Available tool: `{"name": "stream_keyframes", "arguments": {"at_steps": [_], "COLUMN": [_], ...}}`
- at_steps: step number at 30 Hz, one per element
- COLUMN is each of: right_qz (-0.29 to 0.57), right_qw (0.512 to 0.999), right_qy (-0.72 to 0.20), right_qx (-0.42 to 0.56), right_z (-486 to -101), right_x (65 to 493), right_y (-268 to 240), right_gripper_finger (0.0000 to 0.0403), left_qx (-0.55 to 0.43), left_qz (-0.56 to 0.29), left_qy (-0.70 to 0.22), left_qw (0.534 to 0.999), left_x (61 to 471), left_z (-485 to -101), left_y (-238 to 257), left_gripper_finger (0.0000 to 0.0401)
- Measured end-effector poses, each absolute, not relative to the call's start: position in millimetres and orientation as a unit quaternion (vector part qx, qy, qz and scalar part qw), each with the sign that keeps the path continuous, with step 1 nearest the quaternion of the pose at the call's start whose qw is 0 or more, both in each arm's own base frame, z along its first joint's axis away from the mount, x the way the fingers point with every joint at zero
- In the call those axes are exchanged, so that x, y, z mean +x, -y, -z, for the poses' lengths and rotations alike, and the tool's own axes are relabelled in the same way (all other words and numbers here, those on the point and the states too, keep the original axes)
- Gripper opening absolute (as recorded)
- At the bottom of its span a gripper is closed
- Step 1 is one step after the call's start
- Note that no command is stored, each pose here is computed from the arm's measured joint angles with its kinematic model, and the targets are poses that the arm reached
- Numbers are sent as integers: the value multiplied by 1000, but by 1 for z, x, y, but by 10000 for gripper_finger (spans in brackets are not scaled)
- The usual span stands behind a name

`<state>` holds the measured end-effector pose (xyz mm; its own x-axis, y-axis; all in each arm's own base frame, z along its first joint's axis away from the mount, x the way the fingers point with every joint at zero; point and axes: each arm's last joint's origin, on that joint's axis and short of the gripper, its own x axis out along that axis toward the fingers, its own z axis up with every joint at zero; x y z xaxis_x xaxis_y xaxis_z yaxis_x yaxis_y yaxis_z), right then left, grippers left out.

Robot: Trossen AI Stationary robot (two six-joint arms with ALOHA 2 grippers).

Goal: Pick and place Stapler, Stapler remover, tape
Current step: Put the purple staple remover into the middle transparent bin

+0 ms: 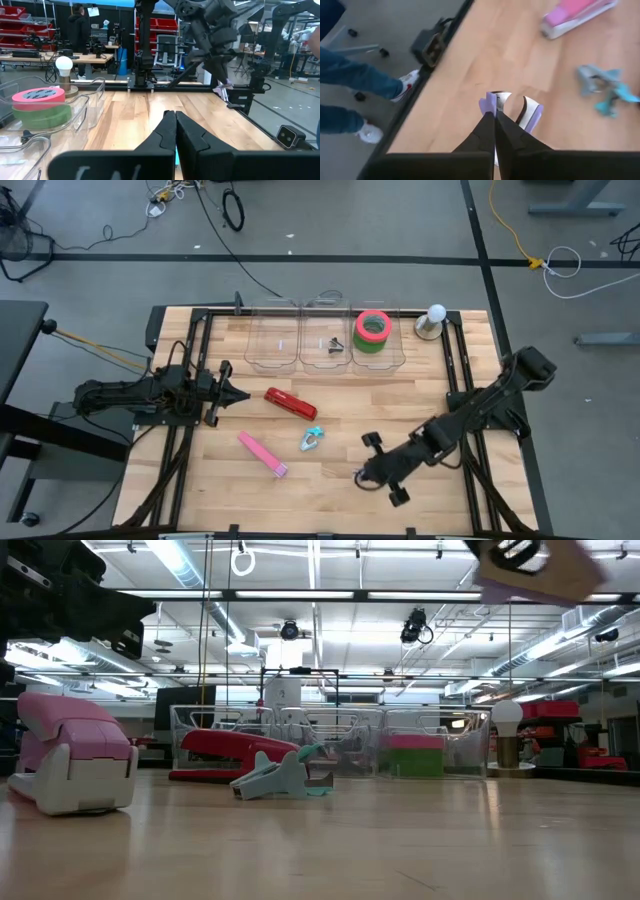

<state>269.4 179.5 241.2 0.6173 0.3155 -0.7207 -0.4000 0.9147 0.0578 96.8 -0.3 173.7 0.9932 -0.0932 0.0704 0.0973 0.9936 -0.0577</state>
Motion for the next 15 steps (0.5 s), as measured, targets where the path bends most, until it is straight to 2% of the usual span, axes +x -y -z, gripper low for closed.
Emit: {"name": "stream_keyframes", "arguments": {"at_steps": [15], "right_qz": [-112], "right_qw": [920], "right_qy": [-375], "right_qx": [-34], "right_z": [-253], "right_x": [306], "right_y": [-85], "right_gripper_finger": [2], "left_qx": [-31], "left_qz": [48], "left_qy": [34], "left_qw": [998], "left_x": [97], "left_z": [-174], "left_y": [0], "left_gripper_finger": [3]}}
